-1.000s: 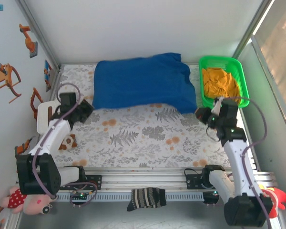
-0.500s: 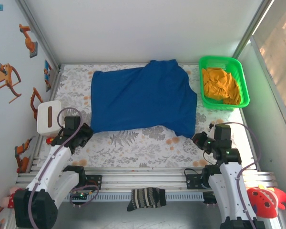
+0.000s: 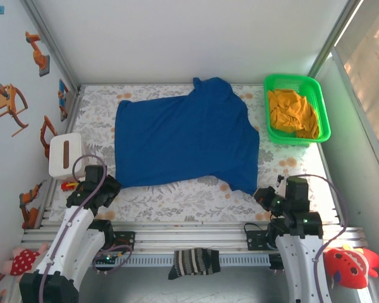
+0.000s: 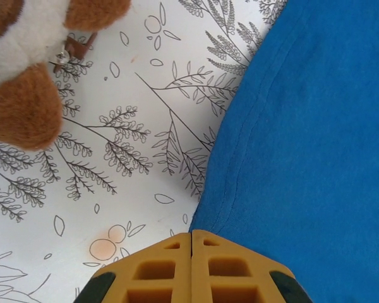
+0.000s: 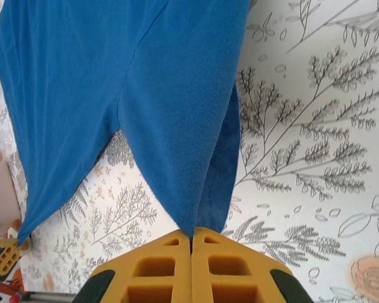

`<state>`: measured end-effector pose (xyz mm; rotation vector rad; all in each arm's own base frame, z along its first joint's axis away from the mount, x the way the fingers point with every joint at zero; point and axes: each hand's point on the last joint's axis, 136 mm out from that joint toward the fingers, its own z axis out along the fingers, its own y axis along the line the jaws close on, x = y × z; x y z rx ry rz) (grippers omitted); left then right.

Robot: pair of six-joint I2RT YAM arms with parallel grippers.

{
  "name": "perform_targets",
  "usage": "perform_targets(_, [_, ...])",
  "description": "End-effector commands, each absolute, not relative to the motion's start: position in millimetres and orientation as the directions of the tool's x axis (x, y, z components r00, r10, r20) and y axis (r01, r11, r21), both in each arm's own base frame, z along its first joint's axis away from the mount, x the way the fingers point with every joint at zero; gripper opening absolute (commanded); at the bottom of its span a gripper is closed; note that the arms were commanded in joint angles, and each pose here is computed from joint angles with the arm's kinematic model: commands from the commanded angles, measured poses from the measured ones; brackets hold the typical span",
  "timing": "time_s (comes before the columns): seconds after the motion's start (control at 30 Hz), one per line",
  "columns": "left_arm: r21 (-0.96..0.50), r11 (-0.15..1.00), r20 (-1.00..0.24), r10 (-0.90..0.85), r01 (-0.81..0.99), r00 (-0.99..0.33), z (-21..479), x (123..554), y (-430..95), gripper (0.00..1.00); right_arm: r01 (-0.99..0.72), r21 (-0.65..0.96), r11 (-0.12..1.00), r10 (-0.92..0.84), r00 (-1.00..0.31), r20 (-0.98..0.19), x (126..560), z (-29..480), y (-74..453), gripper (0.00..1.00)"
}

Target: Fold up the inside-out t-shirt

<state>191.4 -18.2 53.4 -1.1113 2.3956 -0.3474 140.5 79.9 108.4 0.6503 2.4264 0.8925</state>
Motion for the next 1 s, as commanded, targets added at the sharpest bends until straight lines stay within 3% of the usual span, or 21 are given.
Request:
perform_targets(0.0, [-0.373,0.649,-0.332,-0.761,-0.663,-0.557,60,191,-8,0.00,0.311,0.696,0.648,0.579,-0.795,-0.184,120,108,86,0.00])
perform_targets(0.4, [-0.349,0.665,-0.352,-0.746,-0.660,-0.566,79,213,6,0.00,0.266,0.704,0.659,0.553,-0.805,-0.213,122,134,88,0.00])
perform_targets(0.97, [-0.352,0.660,-0.355,-0.751,-0.664,-0.557,96,199,13,0.00,0.252,0.721,0.646,0.537,-0.821,-0.195,110,153,93,0.00])
